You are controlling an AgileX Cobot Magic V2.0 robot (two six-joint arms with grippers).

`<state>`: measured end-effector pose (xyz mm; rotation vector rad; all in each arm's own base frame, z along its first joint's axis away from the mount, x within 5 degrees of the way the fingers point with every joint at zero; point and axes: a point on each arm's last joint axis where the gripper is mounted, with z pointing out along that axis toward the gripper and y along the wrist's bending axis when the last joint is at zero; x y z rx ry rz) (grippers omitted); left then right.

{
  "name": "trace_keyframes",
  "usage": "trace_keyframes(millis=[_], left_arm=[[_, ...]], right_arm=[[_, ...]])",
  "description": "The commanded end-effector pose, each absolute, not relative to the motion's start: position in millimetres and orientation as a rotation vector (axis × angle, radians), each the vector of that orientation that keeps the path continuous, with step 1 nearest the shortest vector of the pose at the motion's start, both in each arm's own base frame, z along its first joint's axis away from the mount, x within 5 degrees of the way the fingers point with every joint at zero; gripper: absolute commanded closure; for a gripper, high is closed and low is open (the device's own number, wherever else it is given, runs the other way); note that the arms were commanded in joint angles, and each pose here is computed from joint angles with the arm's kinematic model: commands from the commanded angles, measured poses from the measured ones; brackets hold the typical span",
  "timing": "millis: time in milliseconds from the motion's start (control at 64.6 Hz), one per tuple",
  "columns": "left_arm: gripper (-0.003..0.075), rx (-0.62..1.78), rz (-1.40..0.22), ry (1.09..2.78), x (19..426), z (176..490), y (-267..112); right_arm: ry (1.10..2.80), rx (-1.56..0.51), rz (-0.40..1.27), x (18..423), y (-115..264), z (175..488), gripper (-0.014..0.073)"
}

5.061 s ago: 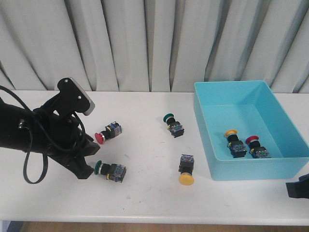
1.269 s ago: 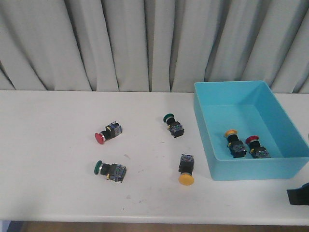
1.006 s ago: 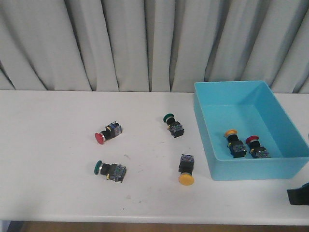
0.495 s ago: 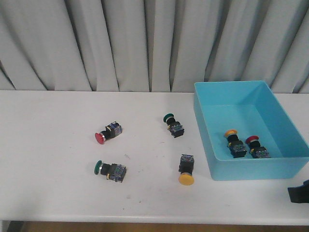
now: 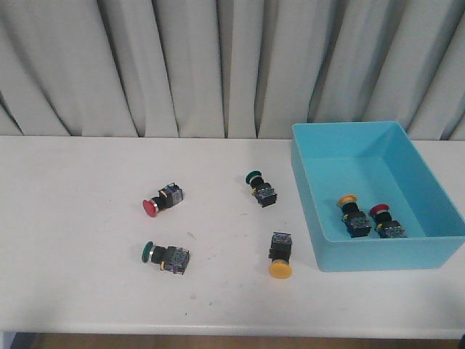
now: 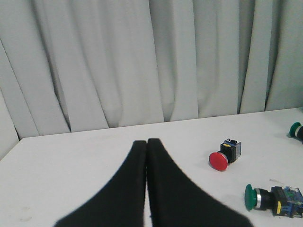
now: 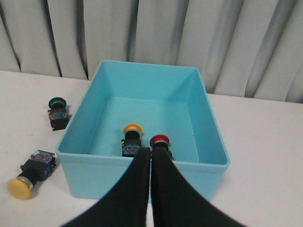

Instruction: Pick red and yellow buttons and place in box

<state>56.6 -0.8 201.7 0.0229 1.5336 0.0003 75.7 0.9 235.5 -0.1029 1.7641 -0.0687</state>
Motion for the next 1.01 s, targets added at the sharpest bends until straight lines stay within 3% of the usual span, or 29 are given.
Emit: trace_keyframes(millis=[0, 155, 990], left_arm=[[0.0728, 0.011, -0.017, 1.501, 57.3, 192.0, -1.1], [0.0728, 0.011, -0.017, 1.501, 57.3, 192.0, -1.1], [0.0727, 0.011, -0.017, 1.501, 57.3, 192.0, -1.1]], right_arm=[[1.585, -0.085, -0.08, 69.0, 0.2, 227.8, 0.0601], [1.535, -0.08, -0.08, 59.1, 0.1, 200.1, 0.0601], [1.52, -0.072, -0.076, 56.4, -0.1, 200.1, 0.0599]])
